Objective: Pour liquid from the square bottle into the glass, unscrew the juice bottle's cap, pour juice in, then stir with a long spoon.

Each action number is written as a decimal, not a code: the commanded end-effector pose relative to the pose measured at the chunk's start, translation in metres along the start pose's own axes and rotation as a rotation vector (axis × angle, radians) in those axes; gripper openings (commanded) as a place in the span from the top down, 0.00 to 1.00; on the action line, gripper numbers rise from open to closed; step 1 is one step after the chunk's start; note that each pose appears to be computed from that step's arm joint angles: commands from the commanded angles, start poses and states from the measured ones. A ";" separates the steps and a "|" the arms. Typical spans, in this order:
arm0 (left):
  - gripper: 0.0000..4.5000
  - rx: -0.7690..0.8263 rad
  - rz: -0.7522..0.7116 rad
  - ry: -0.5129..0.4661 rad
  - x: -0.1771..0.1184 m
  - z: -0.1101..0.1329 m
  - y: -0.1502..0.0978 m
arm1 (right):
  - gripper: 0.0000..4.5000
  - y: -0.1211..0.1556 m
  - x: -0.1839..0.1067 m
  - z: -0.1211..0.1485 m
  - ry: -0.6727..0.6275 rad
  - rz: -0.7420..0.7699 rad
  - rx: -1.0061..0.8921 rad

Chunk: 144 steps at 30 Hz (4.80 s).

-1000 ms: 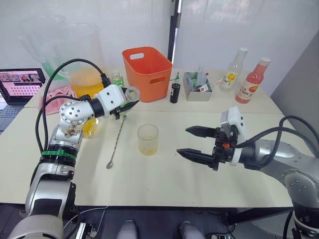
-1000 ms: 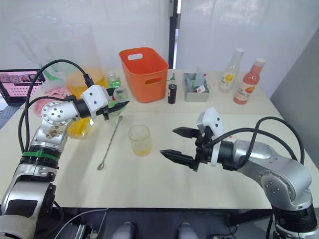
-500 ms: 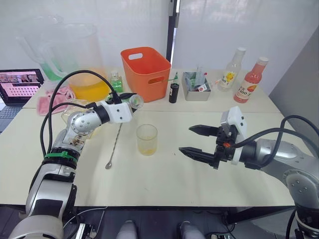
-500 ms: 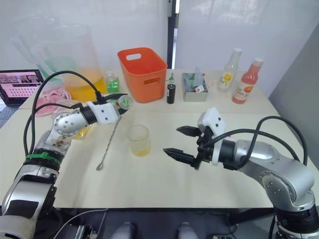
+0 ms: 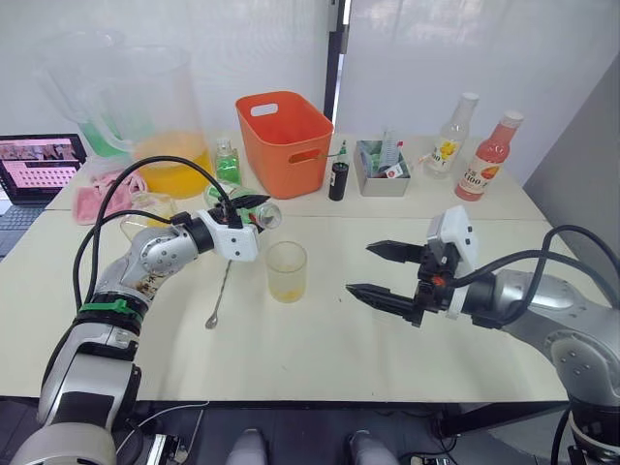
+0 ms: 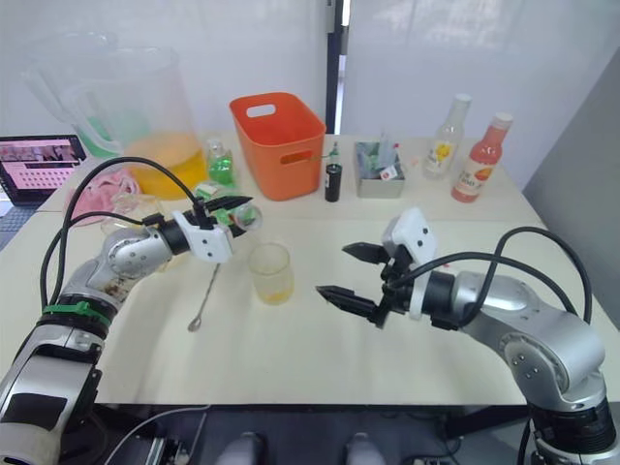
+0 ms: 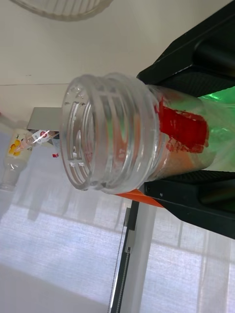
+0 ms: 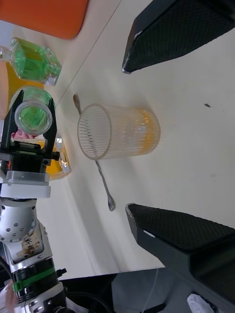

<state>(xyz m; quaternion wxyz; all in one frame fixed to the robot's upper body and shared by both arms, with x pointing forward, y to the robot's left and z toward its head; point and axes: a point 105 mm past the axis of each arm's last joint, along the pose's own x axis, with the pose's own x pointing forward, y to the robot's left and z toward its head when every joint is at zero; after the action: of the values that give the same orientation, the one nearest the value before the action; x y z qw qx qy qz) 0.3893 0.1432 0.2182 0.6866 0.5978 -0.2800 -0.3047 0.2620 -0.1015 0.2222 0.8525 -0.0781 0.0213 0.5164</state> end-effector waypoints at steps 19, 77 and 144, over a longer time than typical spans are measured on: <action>0.69 0.204 0.065 -0.062 0.004 0.011 0.019 | 0.00 -0.008 -0.006 0.011 -0.032 -0.049 -0.066; 0.69 0.270 0.050 -0.095 0.005 0.016 0.010 | 0.00 -0.009 -0.003 0.014 -0.038 -0.050 -0.070; 0.69 -1.183 0.662 0.420 -0.282 -0.026 0.053 | 0.00 -0.014 0.018 0.008 -0.125 0.335 -0.044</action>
<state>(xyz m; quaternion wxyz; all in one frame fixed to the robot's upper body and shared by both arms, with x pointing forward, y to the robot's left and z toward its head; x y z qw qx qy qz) 0.2337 0.3671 0.2425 0.9940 0.0326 -0.0647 -0.0814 0.2888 -0.0907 0.2210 0.7579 -0.0542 -0.0060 0.6501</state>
